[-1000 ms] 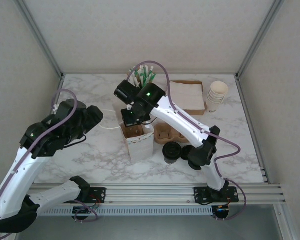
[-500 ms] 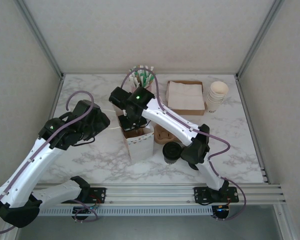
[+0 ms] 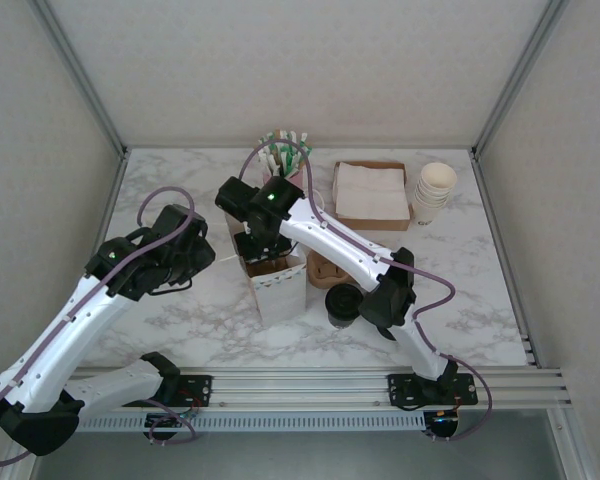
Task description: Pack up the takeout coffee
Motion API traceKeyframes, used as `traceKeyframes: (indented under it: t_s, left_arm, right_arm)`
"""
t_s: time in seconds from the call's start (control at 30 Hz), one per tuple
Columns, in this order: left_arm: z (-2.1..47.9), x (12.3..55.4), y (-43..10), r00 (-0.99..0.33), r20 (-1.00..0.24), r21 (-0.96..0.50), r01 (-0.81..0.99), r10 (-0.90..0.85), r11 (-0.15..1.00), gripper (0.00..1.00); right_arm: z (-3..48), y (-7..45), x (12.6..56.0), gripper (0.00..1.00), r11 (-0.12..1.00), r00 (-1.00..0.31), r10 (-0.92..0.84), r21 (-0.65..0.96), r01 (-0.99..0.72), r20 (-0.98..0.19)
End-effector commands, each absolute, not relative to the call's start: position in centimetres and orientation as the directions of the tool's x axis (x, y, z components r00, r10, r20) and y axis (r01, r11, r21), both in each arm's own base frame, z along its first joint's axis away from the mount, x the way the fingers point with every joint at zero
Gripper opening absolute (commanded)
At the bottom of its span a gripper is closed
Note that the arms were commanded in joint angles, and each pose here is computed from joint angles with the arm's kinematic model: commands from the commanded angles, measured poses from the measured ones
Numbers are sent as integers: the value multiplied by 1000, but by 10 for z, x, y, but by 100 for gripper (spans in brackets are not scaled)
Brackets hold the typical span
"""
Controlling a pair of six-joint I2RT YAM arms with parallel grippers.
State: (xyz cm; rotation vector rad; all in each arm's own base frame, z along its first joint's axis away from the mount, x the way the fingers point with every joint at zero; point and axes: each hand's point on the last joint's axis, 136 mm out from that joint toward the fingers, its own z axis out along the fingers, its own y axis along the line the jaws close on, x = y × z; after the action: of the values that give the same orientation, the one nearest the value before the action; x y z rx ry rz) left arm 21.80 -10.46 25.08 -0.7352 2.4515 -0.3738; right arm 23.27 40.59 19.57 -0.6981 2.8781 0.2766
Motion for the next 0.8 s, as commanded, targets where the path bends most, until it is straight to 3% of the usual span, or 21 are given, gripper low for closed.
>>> traceKeyframes:
  t_s: [0.0,0.3,0.77]
  left_arm:
    - [248,215,-105,-704,-414,-408,-424,-577,809,21]
    - [248,216,-109,-712,-409,-414,-412,-570,812,14]
    - [253,222,-121,-737,-395,-433,-378,-549,818,14]
  right_arm:
    - [189,409,232,18,879,-886,-424,151,-453,-188]
    - [180,404,248,20,894,-887,-410,102,-437,-212]
    - [172,416,254,24,892,-898,-386,163,-422,-212]
